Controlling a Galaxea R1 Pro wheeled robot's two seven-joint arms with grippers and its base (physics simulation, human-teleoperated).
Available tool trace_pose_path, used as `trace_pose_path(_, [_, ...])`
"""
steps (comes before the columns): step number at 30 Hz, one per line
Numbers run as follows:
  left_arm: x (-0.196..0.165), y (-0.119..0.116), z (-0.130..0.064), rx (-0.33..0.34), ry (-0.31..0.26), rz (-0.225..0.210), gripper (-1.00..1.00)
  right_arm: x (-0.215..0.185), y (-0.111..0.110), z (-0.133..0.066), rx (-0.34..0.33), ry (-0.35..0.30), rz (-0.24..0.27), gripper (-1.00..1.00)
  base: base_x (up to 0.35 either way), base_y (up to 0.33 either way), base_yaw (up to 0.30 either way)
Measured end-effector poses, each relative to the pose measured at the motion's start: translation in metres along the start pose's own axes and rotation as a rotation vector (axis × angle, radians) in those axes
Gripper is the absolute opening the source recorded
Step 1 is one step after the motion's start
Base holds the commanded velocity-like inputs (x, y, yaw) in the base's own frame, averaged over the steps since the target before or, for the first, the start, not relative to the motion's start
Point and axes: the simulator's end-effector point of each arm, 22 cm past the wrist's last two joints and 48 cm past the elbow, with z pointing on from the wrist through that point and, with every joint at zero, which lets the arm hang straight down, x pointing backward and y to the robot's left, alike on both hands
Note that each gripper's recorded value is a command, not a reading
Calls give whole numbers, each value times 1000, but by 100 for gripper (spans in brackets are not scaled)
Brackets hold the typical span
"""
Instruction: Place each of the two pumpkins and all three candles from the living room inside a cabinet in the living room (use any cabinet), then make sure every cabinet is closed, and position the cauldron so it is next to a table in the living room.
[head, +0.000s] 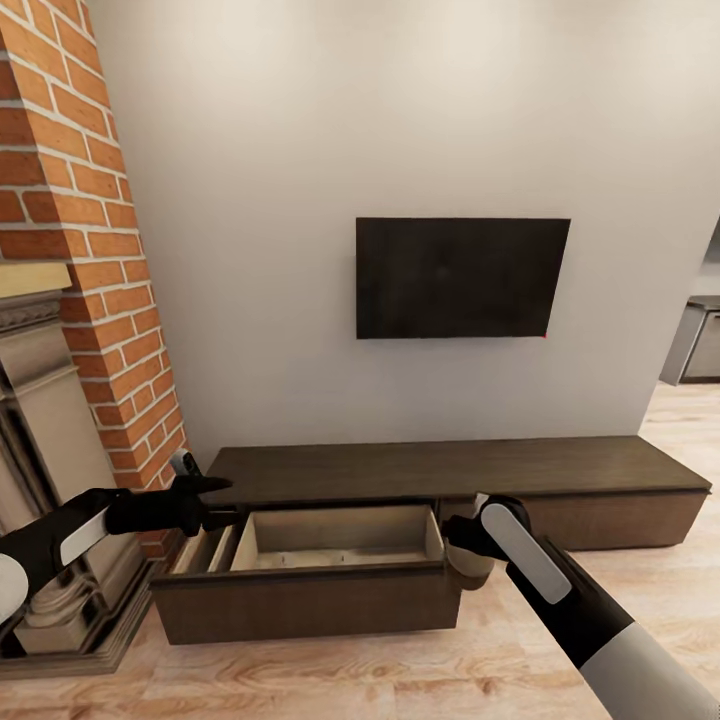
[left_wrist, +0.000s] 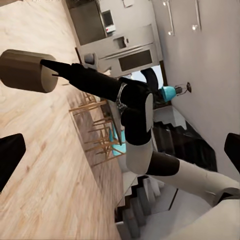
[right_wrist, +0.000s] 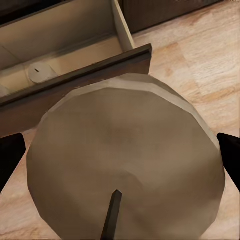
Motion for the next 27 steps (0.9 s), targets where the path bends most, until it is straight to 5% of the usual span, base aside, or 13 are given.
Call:
trace_pose_path(6, [0,0,0,0,0,-1,100,21,12,11,0,56,8,-100,333,0,0])
trace_pose_path(10, [0,0,1,1,1,-1,100,42,56,12,-75,99,9,-100,335,0,0])
trace_pose_path(27, [1,1,1,1,2,-2,100,54,60,20,-58,119,-13,-100,334,0,0])
